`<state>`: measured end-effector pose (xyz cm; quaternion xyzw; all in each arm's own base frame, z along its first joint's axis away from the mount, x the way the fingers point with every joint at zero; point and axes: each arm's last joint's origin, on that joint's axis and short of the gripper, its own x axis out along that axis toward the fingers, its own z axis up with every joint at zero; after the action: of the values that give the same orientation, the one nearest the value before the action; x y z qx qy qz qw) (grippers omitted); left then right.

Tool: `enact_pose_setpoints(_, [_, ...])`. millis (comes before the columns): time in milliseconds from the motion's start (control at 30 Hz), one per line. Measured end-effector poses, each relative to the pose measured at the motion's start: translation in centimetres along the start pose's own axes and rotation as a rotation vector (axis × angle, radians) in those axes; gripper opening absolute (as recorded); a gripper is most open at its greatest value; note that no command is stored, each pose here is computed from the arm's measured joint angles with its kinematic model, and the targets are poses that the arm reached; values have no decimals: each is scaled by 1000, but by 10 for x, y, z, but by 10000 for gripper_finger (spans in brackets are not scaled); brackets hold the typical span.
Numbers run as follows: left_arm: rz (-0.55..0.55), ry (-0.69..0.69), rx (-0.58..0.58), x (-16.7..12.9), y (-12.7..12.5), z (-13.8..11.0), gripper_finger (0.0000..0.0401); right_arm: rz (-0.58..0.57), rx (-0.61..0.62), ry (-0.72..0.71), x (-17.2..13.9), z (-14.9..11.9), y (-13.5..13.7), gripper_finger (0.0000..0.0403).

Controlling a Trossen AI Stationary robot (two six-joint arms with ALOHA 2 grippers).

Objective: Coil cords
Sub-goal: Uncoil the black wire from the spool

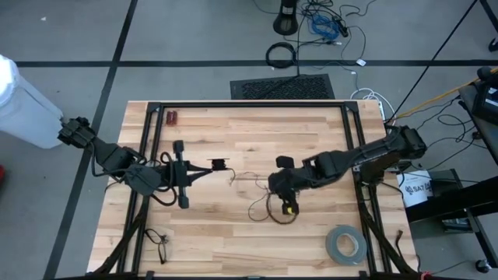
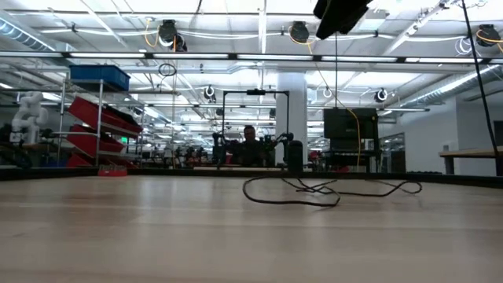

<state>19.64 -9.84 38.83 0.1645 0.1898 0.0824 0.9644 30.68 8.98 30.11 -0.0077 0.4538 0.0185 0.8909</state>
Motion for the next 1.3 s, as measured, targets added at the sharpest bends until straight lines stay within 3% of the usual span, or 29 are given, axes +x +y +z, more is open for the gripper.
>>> enact_pose_setpoints(133, [6, 0, -15, 0, 0, 0, 0, -114, -23, -84, -3, 3, 11, 74])
enact_pose_setpoints(300, [7, -5, -20, 0, 0, 1, 0, -196, -26, -323, -2, 17, 19, 90])
enact_pose_setpoints(567, [7, -6, -21, 0, 0, 1, 0, -181, 11, -544, 30, 9, 6, 107])
enact_pose_setpoints(800, [7, -6, -23, 0, 0, 1, 0, -20, 28, -767, 45, 2, -13, 141])
enact_pose_setpoints(1033, [7, -7, -25, 0, 0, 1, 0, -28, 43, -863, 47, 4, -17, 195])
enact_pose_setpoints(1167, [8, -17, -33, 0, 0, 2, 0, -28, 38, -931, 54, 11, -17, 203])
enact_pose_setpoints(1300, [8, -27, -24, 0, 0, 3, 0, -36, 30, -904, 72, 19, -17, 200])
